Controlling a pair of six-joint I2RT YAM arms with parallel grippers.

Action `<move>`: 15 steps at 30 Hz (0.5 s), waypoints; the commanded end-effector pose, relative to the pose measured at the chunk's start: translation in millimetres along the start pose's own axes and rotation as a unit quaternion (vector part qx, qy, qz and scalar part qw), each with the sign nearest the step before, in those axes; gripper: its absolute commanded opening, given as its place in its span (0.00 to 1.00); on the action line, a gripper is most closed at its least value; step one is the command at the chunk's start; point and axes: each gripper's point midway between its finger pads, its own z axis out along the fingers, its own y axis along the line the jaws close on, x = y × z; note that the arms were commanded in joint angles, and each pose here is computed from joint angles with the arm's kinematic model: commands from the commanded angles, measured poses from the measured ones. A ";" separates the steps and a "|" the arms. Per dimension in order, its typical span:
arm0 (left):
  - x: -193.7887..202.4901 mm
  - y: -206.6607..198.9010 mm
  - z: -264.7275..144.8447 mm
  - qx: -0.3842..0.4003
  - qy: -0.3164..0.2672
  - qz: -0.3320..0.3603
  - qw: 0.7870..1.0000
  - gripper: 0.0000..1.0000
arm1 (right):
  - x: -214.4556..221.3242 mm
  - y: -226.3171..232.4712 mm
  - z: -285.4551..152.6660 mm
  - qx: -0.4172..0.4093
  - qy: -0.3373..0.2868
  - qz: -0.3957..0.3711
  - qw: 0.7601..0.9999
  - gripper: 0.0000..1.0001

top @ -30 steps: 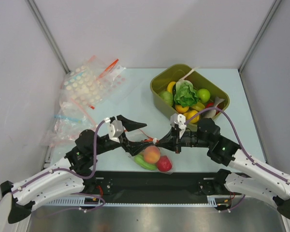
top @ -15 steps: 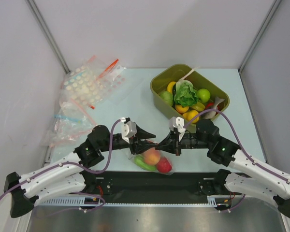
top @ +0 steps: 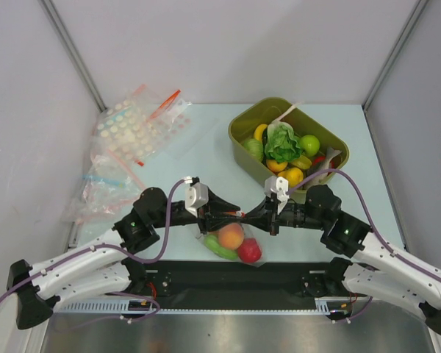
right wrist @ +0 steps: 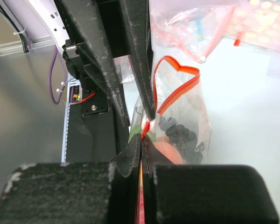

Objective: Place the food in the zip-top bag and seal the zipper
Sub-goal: Zip the zipper food storage bag at the center of the board.

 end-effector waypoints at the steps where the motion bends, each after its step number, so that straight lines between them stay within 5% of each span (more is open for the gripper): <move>1: -10.8 -5.9 2.8 0.017 -0.007 0.001 1.000 0.41 | -36.3 0.9 -5.7 0.010 -0.068 -0.030 0.997 0.00; 3: -11.2 -4.9 2.0 0.014 -0.009 0.001 1.000 0.55 | -35.8 1.8 -5.3 0.007 -0.067 -0.030 0.997 0.00; 11: -10.1 -6.4 4.4 0.021 -0.009 -0.003 1.000 0.52 | -36.2 16.1 -3.9 -0.037 -0.066 -0.037 0.996 0.00; 15: -12.2 -6.2 2.3 0.017 -0.014 -0.001 1.000 0.60 | -34.1 21.1 -2.8 -0.055 -0.058 -0.039 0.996 0.00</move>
